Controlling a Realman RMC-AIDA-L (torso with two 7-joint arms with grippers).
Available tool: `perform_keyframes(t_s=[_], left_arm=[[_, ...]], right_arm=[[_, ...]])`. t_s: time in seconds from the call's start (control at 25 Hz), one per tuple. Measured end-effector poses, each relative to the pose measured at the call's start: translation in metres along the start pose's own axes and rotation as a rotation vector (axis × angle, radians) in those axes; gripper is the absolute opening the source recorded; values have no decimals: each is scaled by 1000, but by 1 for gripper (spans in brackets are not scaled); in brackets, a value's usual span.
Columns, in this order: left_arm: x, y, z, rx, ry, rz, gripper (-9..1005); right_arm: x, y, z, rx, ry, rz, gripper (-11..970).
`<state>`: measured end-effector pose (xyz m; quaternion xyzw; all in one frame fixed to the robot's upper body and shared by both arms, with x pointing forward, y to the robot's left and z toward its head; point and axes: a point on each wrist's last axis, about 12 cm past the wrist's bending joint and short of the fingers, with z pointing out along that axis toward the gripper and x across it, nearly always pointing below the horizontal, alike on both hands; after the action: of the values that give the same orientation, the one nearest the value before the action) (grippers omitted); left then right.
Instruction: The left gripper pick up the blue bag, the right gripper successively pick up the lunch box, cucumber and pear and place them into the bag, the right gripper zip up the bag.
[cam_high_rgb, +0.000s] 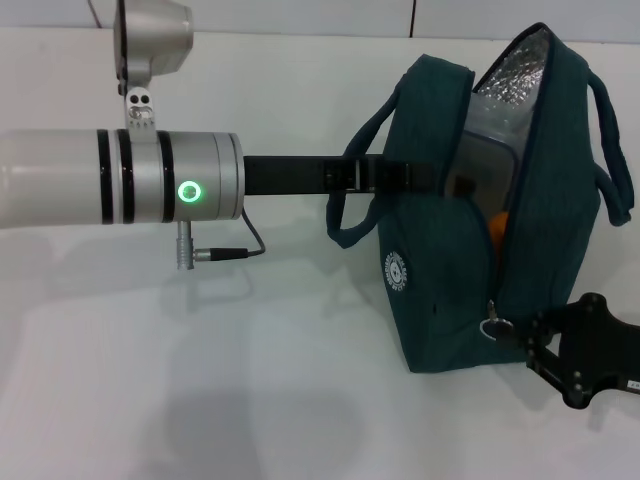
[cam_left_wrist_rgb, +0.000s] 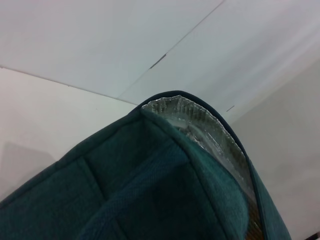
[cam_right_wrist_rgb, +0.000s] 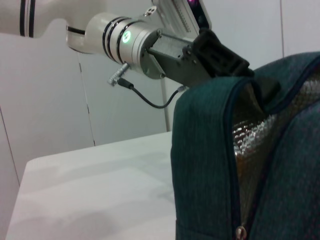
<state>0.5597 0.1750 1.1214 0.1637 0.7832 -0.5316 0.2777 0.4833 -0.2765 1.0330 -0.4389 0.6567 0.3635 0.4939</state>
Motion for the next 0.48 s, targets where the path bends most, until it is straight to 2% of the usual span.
perform_keyframes(t_s=[0.28,0.48], left_arm=[[2,0,-1,4,5,11,44],[9,2,-7,26,-34,111,44]], right_arm=[[-4,4,-4,-27,-34,-31,4],[-4,8,-9,-38,-59,-71,4]])
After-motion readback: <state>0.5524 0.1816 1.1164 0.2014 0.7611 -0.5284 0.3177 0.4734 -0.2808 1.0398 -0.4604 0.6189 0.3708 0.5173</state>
